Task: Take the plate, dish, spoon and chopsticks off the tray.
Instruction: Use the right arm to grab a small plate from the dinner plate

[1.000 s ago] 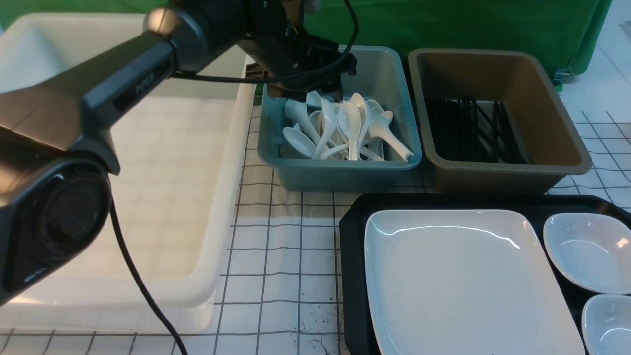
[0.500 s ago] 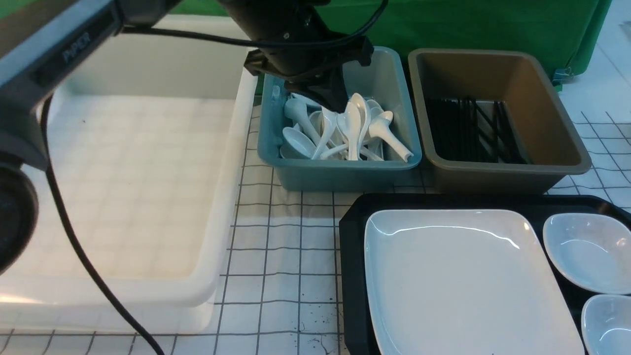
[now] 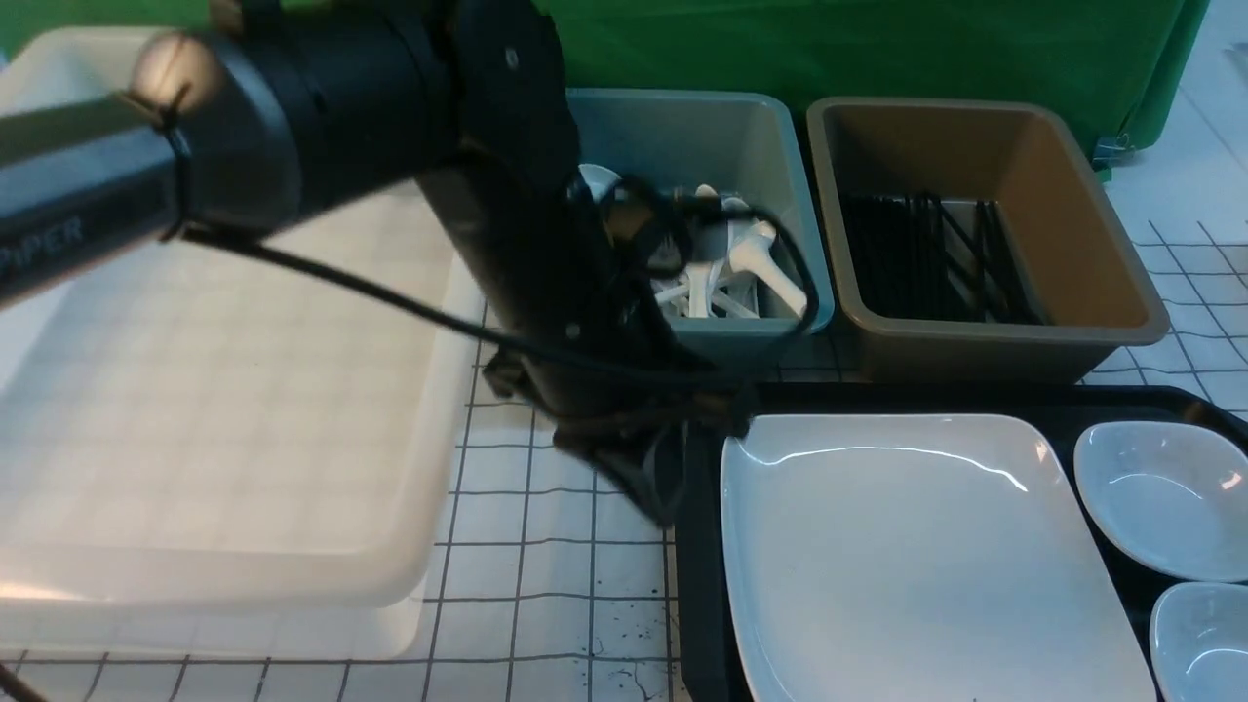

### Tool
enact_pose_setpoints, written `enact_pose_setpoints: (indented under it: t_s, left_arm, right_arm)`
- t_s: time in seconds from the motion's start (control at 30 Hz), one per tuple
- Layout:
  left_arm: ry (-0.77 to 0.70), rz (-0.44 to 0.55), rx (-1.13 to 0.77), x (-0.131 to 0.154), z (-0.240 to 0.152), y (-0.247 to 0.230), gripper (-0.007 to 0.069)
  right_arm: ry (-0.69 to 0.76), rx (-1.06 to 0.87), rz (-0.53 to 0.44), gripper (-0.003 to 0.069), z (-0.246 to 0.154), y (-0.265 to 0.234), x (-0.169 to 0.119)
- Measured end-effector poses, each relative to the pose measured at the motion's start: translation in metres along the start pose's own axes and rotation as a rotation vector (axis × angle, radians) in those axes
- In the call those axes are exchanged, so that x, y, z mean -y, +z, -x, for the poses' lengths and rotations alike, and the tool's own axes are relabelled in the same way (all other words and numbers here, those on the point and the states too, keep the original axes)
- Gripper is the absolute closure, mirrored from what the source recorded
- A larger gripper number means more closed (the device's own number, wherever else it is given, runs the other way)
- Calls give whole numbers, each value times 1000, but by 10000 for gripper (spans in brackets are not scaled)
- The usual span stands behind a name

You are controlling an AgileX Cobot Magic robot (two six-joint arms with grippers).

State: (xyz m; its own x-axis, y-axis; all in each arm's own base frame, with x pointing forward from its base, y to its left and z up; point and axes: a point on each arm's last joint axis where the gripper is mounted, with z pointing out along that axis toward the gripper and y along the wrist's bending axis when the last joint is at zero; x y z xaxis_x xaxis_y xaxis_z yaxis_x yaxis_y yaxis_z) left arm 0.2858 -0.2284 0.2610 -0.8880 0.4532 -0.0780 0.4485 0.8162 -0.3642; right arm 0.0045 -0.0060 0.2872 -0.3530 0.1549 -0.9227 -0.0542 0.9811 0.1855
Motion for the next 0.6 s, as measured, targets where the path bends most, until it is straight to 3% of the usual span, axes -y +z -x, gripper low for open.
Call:
enact_pose_setpoints:
  t_s: [0.2,0.43,0.6]
  left_arm:
    - [-21,16,-167,13,-31,41,538]
    - [48,33,-244,60,-59,64,300]
    - [102,7,-109,88,-59,76,170]
  right_arm:
    - [0,0,0,629,0,0,0]
    - [0,-23,-7,626,-2,0,1]
    - [0,-33,-10,622,-3,0,1]
